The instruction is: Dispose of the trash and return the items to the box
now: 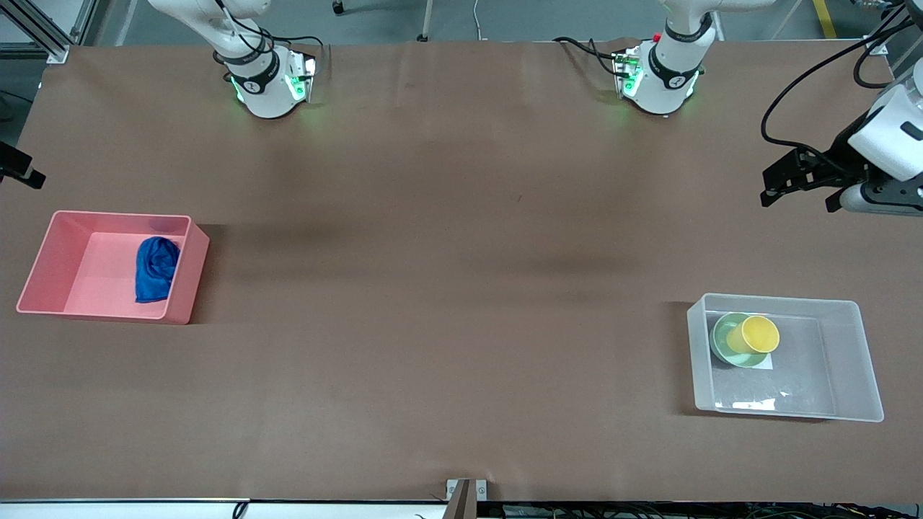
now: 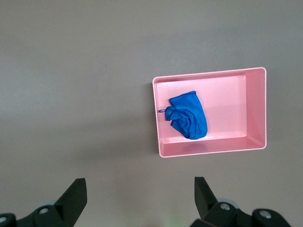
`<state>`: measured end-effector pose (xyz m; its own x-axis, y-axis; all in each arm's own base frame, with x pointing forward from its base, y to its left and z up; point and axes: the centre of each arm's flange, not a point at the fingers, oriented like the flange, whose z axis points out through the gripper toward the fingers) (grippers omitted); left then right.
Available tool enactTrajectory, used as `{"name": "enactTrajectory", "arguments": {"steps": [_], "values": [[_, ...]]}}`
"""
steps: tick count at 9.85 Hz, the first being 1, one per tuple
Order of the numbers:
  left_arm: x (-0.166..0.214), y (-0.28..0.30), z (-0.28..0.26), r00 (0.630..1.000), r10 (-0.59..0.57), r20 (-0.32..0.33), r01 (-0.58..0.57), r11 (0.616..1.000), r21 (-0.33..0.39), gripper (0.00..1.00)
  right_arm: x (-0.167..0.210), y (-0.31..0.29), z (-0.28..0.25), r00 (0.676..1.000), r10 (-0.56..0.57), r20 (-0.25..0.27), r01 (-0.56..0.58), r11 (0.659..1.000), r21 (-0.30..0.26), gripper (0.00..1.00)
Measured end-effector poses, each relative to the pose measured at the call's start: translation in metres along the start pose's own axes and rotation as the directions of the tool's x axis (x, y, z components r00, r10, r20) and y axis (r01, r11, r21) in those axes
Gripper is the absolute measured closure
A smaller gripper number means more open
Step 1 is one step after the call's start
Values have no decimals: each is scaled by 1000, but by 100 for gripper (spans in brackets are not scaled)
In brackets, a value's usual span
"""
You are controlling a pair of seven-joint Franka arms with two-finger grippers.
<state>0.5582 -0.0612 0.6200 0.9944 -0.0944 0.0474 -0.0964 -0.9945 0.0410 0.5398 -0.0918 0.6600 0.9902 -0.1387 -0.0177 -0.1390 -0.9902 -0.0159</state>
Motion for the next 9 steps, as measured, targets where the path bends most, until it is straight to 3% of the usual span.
{"name": "enactTrajectory", "arguments": {"steps": [9], "values": [[-2, 9, 3, 1000, 24, 15, -24, 999, 31, 1, 0, 0, 0, 1000, -1, 1, 1, 1000, 0, 0]]}}
